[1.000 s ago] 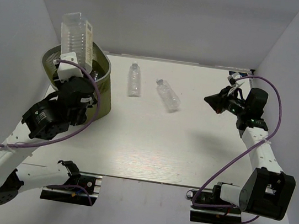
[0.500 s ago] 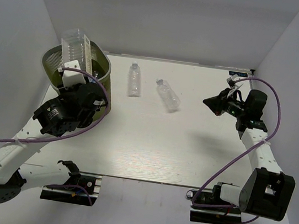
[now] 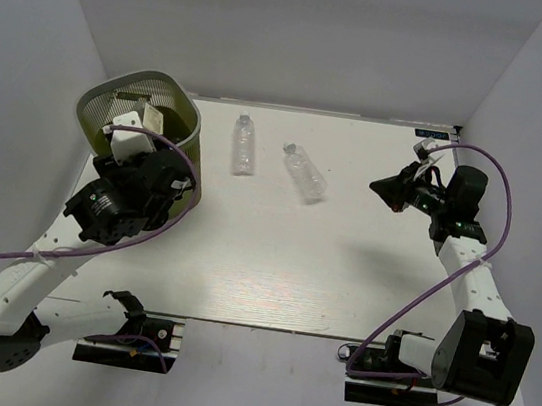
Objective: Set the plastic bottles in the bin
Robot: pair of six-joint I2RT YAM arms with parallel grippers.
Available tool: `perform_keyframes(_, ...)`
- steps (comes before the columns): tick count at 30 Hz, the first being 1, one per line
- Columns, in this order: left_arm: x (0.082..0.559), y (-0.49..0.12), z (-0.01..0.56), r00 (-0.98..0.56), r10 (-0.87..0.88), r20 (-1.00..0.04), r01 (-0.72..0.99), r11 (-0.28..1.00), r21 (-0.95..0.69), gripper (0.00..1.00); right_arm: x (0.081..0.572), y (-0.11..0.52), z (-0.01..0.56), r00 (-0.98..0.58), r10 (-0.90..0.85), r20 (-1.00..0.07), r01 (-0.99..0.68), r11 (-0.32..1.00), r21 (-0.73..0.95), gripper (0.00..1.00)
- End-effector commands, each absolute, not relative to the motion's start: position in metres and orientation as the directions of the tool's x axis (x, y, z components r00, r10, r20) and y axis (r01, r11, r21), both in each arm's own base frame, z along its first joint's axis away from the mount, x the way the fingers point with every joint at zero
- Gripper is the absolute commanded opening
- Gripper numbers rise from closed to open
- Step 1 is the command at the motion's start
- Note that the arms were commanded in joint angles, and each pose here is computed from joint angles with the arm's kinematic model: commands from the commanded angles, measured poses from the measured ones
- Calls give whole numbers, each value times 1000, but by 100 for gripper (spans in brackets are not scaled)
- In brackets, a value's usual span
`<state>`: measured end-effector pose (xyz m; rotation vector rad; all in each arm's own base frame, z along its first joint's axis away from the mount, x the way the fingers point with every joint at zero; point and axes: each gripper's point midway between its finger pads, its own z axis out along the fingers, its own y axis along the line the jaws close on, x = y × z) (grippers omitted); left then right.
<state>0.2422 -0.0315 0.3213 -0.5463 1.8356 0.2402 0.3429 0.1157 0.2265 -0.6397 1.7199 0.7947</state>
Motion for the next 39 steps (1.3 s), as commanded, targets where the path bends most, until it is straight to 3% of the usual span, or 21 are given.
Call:
perform_keyframes(1,241,-28,326,-206,-292,-934,-497,853,-158,87,338,115,231,-249,-32,-968,-764,620,176,10)
perform_keyframes(8,248,-36,336,-179,-308,-934,-461,865,-197,91,337,113,227,-245,-47,-968,-764,624,164,13)
perform_keyframes(9,252,-45,340,-229,-227,-947,-385,914,-126,89,339,113,228,-236,-51,-970,-763,628,153,32)
perform_keyframes(11,273,-79,366,-175,-187,-967,-201,968,-151,84,349,109,226,-245,-64,-967,-743,653,145,50)
perform_keyframes(12,276,-107,371,-205,-65,-977,6,998,-68,69,356,108,234,-225,-83,-971,-747,654,117,65)
perform_keyframes(13,282,-132,367,-217,-10,-976,122,992,-37,61,366,111,212,-289,-97,-952,-750,641,162,68)
perform_keyframes(15,279,-192,366,-221,103,-970,436,900,-4,33,381,114,229,-340,-119,-933,-749,634,192,79)
perform_keyframes(16,285,-221,352,-258,161,-953,530,848,0,32,393,121,199,-396,-162,-904,-758,614,221,81)
perform_keyframes(17,279,-241,338,-289,208,-934,603,798,-9,32,400,122,202,-428,-191,-883,-738,638,220,84)
perform_keyframes(18,269,-266,322,-319,242,-916,696,716,-53,38,409,138,216,-394,-219,-893,-764,618,186,90)
perform_keyframes(19,265,-277,307,-352,274,-895,729,680,-79,46,420,143,193,-456,-228,-860,-749,620,232,90)
perform_keyframes(20,264,-285,289,-395,295,-870,742,661,-113,52,436,151,218,-417,-249,-874,-753,633,178,90)
perform_keyframes(22,263,-293,247,-482,309,-820,723,669,-173,64,450,169,187,-500,-280,-820,-739,632,235,90)
perform_keyframes(25,262,-290,222,-527,231,-818,668,708,-230,76,472,203,197,-507,-321,-800,-755,613,233,90)
perform_keyframes(31,252,-270,200,-566,147,-811,588,762,-272,79,483,264,166,-518,-384,-764,-756,624,198,90)
perform_keyframes(39,242,-249,181,-608,120,-785,507,819,-267,79,497,272,103,-590,-424,-688,-672,730,127,84)
